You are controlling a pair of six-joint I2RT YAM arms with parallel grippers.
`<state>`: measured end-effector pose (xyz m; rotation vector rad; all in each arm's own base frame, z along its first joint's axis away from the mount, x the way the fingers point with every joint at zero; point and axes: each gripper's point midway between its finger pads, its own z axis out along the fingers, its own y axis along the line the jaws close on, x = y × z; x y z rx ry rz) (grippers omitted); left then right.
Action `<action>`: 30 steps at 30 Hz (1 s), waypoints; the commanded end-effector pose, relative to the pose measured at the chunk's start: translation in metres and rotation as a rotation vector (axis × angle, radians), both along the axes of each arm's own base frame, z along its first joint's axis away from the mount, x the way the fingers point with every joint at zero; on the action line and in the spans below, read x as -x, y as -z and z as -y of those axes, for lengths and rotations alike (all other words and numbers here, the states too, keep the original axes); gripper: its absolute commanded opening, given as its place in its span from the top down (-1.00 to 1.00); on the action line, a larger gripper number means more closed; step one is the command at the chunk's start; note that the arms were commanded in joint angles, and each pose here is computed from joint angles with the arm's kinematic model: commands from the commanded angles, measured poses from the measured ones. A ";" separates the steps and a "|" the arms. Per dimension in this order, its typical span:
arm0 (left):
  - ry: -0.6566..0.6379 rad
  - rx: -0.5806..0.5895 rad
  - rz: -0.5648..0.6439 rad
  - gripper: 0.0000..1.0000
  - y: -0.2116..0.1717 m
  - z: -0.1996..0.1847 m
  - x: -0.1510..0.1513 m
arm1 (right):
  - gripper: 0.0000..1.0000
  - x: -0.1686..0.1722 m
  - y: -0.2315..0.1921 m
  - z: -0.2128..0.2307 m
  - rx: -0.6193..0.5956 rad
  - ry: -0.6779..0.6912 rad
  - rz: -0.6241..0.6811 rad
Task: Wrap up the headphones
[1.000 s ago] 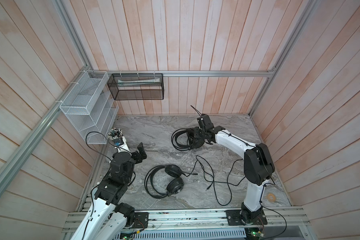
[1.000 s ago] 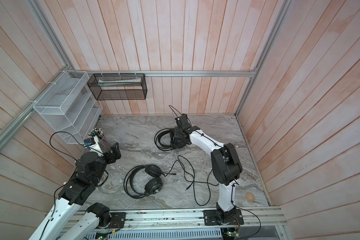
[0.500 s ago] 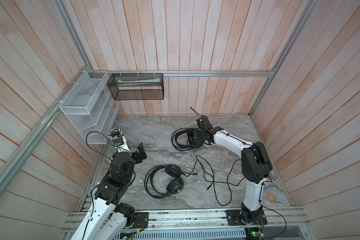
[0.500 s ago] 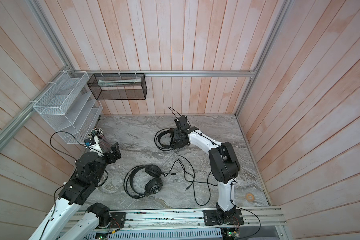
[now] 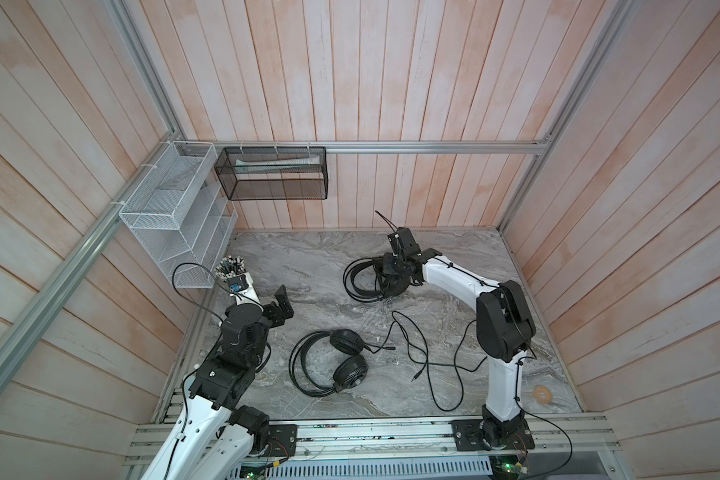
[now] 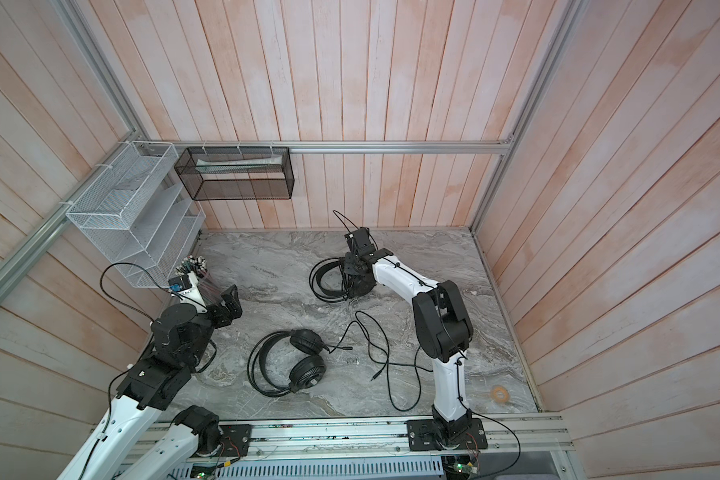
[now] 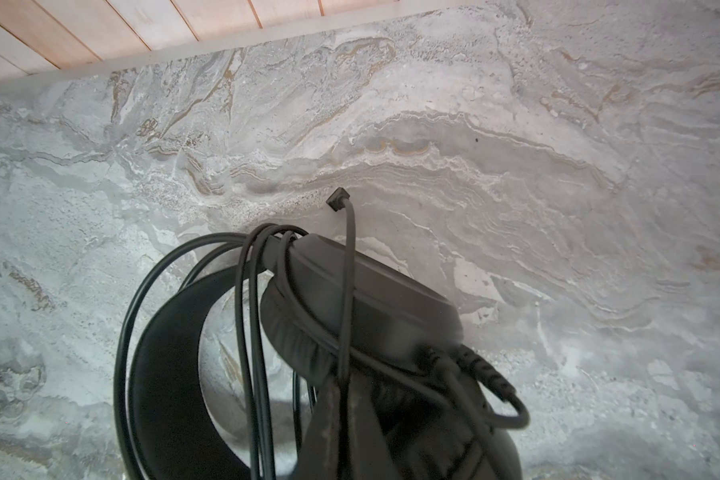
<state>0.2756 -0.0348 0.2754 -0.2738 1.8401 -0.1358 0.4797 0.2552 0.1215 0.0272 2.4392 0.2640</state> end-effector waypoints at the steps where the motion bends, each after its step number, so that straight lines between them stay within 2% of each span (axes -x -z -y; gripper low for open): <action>1: 0.005 -0.020 -0.007 -0.97 0.005 0.001 0.000 | 0.93 -0.002 0.003 -0.005 0.049 -0.018 -0.007; 13: 0.012 -0.021 -0.010 -0.97 0.006 0.002 -0.001 | 0.97 -0.010 -0.007 -0.034 0.192 -0.091 0.055; 18: 0.019 -0.024 -0.013 -0.97 0.007 0.004 -0.002 | 0.95 -0.005 -0.010 -0.053 0.309 -0.148 0.104; 30: 0.031 -0.027 -0.030 -0.97 0.011 0.006 -0.003 | 0.87 -0.007 0.025 -0.038 0.345 -0.118 0.026</action>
